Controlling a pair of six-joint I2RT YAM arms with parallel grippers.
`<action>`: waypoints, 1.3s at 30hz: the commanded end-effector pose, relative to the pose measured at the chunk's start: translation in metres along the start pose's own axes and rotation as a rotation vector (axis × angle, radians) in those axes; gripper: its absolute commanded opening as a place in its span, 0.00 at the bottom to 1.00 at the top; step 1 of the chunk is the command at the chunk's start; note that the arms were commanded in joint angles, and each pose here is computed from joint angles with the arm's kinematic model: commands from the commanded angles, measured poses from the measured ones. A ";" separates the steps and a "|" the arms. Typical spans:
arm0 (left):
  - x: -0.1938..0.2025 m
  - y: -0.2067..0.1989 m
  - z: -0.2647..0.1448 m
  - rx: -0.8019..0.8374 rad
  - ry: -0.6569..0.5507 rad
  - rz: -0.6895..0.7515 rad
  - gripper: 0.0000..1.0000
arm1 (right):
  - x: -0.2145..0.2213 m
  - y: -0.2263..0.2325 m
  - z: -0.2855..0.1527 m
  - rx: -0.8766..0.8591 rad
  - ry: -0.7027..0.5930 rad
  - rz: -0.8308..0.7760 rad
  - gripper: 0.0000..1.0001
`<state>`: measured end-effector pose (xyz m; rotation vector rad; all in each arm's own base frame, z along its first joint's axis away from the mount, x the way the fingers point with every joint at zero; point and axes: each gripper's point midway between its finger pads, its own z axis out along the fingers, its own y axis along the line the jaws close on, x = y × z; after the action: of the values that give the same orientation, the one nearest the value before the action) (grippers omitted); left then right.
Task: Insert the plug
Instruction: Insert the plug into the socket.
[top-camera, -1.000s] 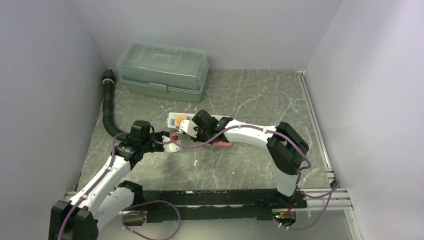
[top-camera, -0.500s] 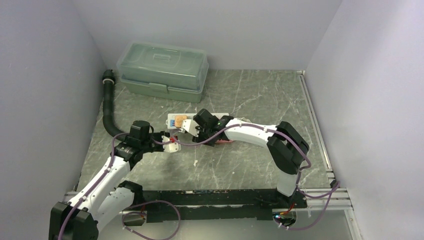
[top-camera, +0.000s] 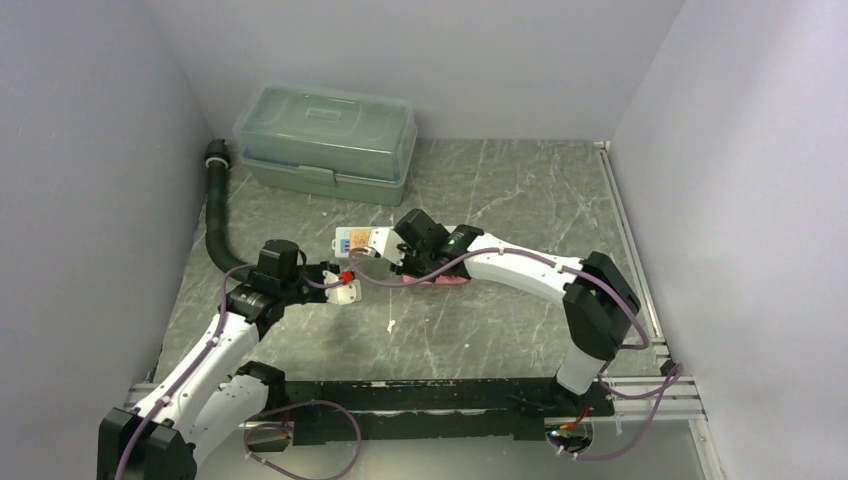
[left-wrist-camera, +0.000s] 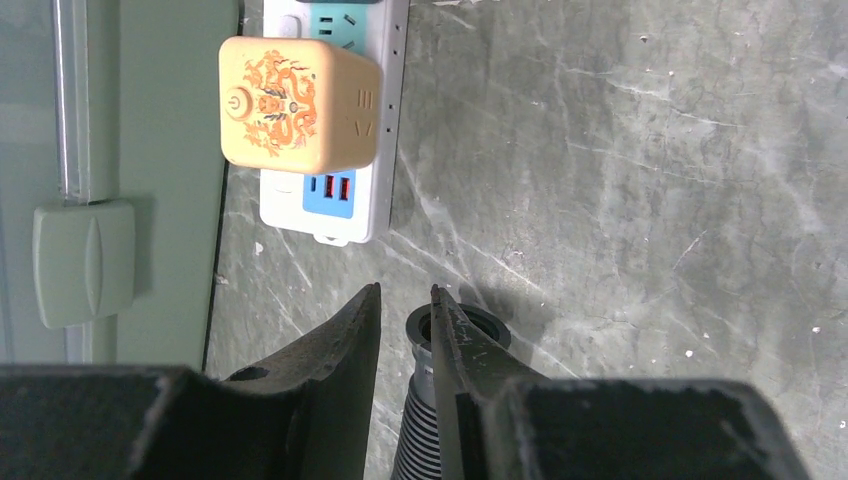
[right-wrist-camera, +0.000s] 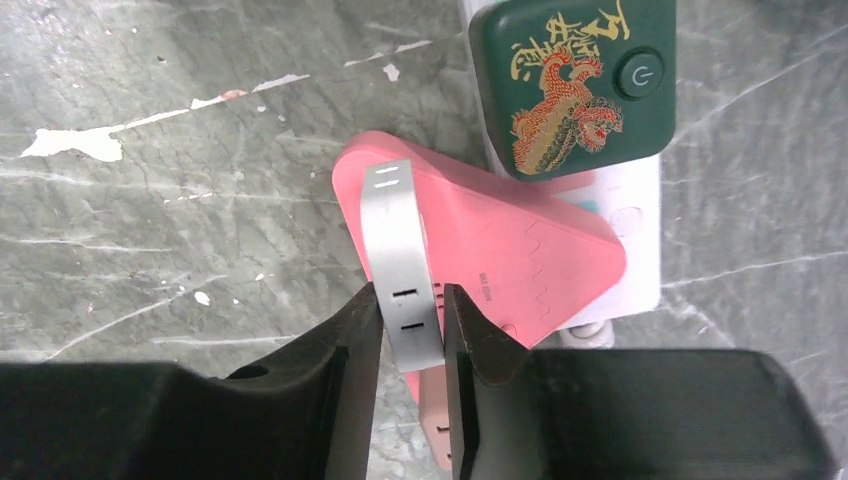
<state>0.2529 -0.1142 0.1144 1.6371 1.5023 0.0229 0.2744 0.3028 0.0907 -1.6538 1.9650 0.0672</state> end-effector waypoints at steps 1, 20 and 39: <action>-0.012 0.014 -0.006 -0.018 -0.033 0.021 0.30 | -0.025 -0.010 -0.020 0.026 -0.108 0.022 0.28; -0.009 0.022 -0.004 -0.041 -0.013 0.039 0.30 | -0.001 0.017 0.011 0.011 -0.011 -0.020 0.36; 0.029 0.052 0.015 -0.064 0.087 -0.333 0.76 | -0.010 0.007 0.009 0.140 -0.080 -0.038 0.22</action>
<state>0.2700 -0.1097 0.1024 1.6029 1.6383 -0.0399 0.2724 0.3125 0.0738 -1.5784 1.9054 -0.0139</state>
